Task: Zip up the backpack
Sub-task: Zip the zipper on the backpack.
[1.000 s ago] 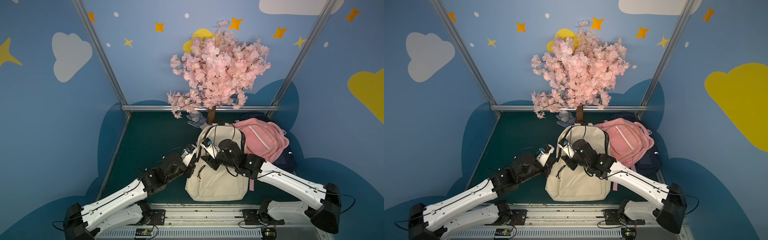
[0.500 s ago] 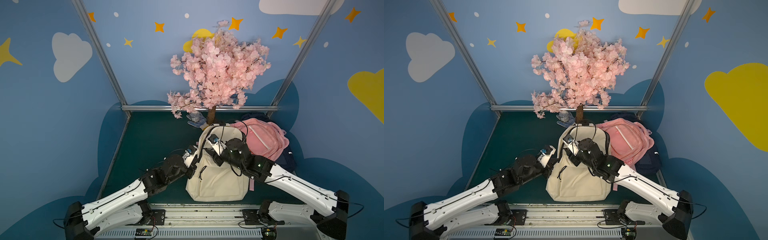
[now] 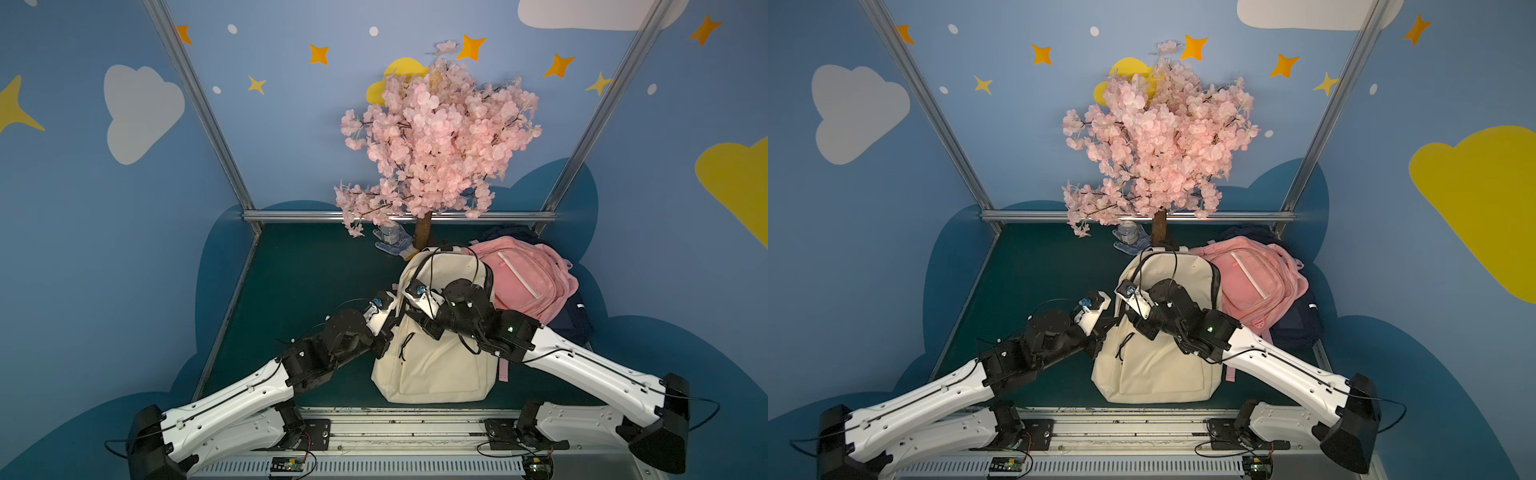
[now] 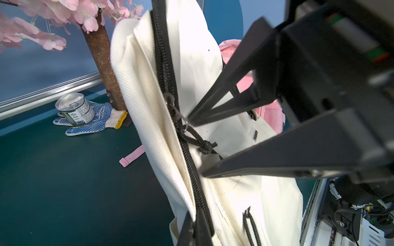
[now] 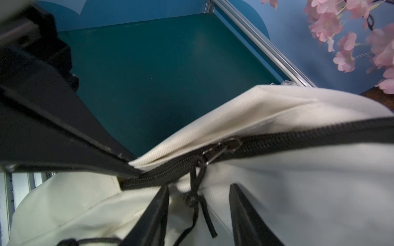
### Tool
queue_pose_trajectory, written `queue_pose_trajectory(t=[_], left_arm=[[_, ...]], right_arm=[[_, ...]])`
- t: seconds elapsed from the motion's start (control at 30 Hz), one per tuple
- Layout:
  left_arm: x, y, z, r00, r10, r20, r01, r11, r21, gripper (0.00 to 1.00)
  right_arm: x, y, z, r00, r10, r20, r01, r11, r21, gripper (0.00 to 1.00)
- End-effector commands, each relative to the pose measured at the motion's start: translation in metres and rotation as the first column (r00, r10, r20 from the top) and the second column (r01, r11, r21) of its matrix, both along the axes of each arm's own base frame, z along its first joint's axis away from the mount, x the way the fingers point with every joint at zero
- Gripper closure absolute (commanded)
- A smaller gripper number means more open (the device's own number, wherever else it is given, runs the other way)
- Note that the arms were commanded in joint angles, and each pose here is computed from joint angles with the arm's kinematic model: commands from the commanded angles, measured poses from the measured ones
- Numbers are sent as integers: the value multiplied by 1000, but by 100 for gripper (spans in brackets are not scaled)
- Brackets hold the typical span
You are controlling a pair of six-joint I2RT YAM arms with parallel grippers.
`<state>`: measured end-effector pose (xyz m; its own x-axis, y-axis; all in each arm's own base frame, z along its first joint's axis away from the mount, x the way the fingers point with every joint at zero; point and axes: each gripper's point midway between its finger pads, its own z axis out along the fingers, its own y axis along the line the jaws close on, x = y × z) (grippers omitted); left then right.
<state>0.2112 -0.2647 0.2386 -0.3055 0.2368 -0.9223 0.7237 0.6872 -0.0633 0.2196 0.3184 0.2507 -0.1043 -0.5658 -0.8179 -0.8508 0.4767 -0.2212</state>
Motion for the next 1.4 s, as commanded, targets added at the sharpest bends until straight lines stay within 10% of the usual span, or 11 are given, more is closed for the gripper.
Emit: queue_pose_trajectory(t=[0.0, 0.13, 0.97, 1.37], left_arm=[[-10, -9, 21, 997, -69, 43, 72, 995, -69, 98], [-10, -8, 18, 997, -66, 44, 69, 996, -65, 98], [-12, 7, -28, 999, -13, -33, 13, 1000, -5, 97], [-16, 24, -36, 1000, 18, -16, -17, 999, 30, 98]], right_arm=[[8, 10, 8, 1000, -11, 15, 11, 1000, 6, 73], [13, 8, 10, 999, -42, 31, 42, 999, -1, 100], [93, -56, 169, 860, -494, 133, 437, 844, 310, 100], [91, -89, 171, 849, -521, 88, 470, 820, 327, 100]])
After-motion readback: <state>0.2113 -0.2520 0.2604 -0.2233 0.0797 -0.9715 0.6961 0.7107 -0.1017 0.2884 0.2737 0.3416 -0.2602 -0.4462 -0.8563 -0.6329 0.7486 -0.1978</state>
